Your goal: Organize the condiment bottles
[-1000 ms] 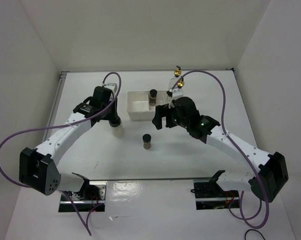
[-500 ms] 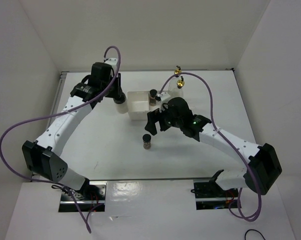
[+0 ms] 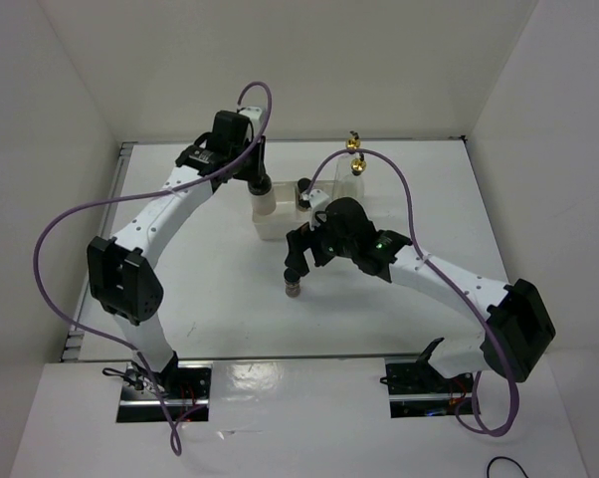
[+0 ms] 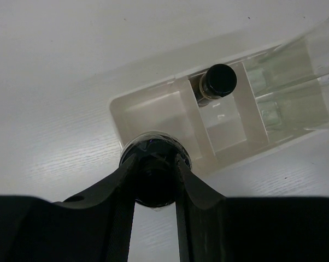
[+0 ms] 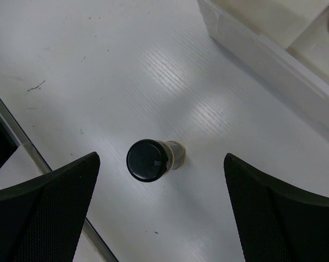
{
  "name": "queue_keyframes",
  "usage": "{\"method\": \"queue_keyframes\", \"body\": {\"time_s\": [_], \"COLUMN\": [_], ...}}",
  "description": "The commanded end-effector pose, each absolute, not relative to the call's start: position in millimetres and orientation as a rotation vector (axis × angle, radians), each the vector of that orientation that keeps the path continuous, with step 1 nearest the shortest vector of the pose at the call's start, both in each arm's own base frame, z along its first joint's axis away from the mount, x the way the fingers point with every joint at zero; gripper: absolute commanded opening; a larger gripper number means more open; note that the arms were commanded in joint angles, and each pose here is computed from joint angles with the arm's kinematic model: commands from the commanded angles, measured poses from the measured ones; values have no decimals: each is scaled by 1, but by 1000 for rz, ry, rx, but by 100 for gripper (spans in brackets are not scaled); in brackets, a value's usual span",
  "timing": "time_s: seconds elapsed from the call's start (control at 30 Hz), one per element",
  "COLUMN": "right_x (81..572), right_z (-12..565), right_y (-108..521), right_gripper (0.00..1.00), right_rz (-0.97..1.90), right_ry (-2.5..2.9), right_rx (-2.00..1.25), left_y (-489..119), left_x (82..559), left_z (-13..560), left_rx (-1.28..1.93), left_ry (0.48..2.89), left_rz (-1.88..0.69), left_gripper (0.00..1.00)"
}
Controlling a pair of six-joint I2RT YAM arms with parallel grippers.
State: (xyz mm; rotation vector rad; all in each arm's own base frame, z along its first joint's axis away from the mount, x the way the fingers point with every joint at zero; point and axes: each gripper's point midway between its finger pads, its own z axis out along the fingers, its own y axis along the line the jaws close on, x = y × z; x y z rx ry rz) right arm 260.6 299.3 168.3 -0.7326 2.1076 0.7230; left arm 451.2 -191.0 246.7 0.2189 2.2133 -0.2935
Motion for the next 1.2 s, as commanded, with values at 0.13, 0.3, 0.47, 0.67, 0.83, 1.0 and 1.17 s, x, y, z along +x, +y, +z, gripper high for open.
{"method": "queue_keyframes", "body": {"time_s": [0.13,0.3,0.47,0.67,0.83,1.0,1.17], "right_x": [262,256,257,256,254,248,243], "right_z": [173,173,171,171,156,145,132], "right_y": [308,314,314,321,327,331,332], "right_gripper": [98,98,98,98,98,98,97], "right_rz": [710,714,706,719,700,657,627], "right_ry": [2063,2059,2065,2045,2074,2084,2107], "right_rx": [-801,-835,-847,-888,-958,-1007,-1025], "left_y": [-216,-224,-223,-227,-231,-231,-231], "left_x": [485,493,502,508,516,519,516], "left_z": [287,277,251,235,224,205,191], "left_rx": [237,233,218,226,217,205,179], "left_ry": [2039,2051,2090,2101,2103,2121,2144], "left_rz": [-361,-361,-265,-237,-242,-232,-242], "left_gripper": [0,0,0,0,0,0,0]}}
